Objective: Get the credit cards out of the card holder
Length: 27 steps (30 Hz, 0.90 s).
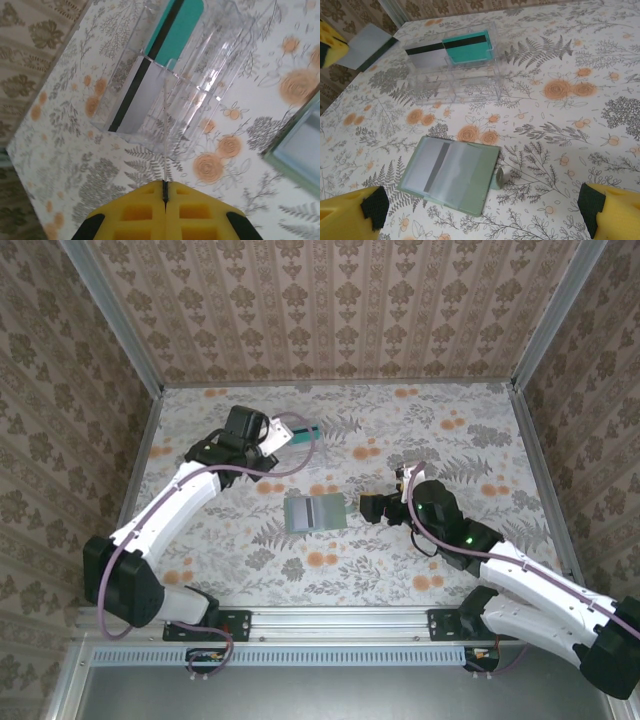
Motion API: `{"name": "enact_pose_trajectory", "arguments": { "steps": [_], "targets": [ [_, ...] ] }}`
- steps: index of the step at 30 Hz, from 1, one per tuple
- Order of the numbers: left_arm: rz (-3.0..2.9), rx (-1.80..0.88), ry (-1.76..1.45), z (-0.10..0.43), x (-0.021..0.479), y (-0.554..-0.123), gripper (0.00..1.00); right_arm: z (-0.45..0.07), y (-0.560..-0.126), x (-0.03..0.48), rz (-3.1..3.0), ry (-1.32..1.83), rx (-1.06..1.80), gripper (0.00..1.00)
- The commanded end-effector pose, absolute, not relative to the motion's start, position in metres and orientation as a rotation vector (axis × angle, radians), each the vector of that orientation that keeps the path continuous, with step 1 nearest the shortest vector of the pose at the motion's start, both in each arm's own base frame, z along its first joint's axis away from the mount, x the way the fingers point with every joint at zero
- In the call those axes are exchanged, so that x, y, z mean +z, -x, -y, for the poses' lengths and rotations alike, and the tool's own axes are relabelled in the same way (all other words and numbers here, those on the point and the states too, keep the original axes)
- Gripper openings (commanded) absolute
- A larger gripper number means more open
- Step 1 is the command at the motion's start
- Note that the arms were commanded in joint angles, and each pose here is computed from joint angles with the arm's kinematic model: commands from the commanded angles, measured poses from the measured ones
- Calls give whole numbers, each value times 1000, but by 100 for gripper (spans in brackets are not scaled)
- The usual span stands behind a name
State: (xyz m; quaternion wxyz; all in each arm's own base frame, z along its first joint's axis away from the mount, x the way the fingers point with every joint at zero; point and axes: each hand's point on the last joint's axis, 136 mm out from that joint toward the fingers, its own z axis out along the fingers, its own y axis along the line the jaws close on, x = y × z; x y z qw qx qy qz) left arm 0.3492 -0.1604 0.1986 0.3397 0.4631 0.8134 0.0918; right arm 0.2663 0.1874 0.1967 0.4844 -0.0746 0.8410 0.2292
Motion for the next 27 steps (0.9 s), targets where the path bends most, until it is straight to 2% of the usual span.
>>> {"name": "enact_pose_trajectory", "arguments": {
  "steps": [1,12,18,27],
  "targets": [
    [-1966,431,-1467,157,189,-368,0,-181,-266,197,-2042,172,533,100],
    [-1814,512,-1589,169,176,-413,0,-179,-267,189,-2054,167,527,100],
    [-1790,508,-1628,177,168,-423,0,-178,-269,185,-2065,158,517,100],
    [-1854,507,-1607,157,156,-434,0,-176,-271,183,-2070,147,514,100]
  ]
}}
